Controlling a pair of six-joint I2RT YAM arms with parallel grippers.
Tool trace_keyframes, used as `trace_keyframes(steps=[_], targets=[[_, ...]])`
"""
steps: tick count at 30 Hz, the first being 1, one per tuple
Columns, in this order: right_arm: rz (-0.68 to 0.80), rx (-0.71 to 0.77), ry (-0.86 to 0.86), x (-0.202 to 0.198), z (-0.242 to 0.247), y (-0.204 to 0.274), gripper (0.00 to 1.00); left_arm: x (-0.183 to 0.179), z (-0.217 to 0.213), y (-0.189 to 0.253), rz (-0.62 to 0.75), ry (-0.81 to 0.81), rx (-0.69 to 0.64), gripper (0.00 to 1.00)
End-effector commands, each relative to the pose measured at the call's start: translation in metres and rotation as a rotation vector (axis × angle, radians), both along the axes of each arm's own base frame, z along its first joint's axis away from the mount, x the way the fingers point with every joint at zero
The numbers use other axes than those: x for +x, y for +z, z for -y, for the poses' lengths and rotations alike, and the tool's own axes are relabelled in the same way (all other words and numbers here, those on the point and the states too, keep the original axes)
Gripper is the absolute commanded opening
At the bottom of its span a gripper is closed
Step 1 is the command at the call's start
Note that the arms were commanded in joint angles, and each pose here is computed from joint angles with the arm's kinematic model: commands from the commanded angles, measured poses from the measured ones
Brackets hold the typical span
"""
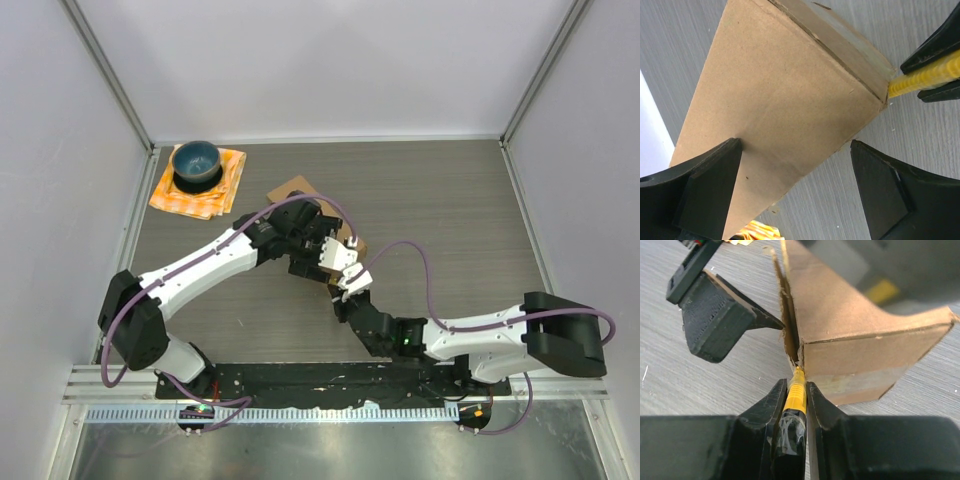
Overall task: Unpack the express box
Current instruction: Cut the express box at the center of the board.
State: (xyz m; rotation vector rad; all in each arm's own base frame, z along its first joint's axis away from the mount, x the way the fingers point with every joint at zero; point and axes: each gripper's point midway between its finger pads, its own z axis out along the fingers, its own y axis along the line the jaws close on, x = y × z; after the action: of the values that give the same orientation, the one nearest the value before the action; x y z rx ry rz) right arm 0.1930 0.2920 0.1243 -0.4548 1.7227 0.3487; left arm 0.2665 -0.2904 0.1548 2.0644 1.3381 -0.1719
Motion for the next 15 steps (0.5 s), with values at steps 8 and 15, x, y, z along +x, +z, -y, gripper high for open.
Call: trace_keyframes(steps=[8, 15], targets=[[-0.223, -0.411, -0.028, -0.017, 0.036, -0.085, 0.01, -0.054, -0.016, -0.04, -0.201, -0.066, 0.113, 0.93], [-0.276, -0.389, 0.014, -0.028, 0.036, -0.082, 0.01, -0.035, 0.002, -0.047, -0.147, -0.026, 0.068, 0.94]])
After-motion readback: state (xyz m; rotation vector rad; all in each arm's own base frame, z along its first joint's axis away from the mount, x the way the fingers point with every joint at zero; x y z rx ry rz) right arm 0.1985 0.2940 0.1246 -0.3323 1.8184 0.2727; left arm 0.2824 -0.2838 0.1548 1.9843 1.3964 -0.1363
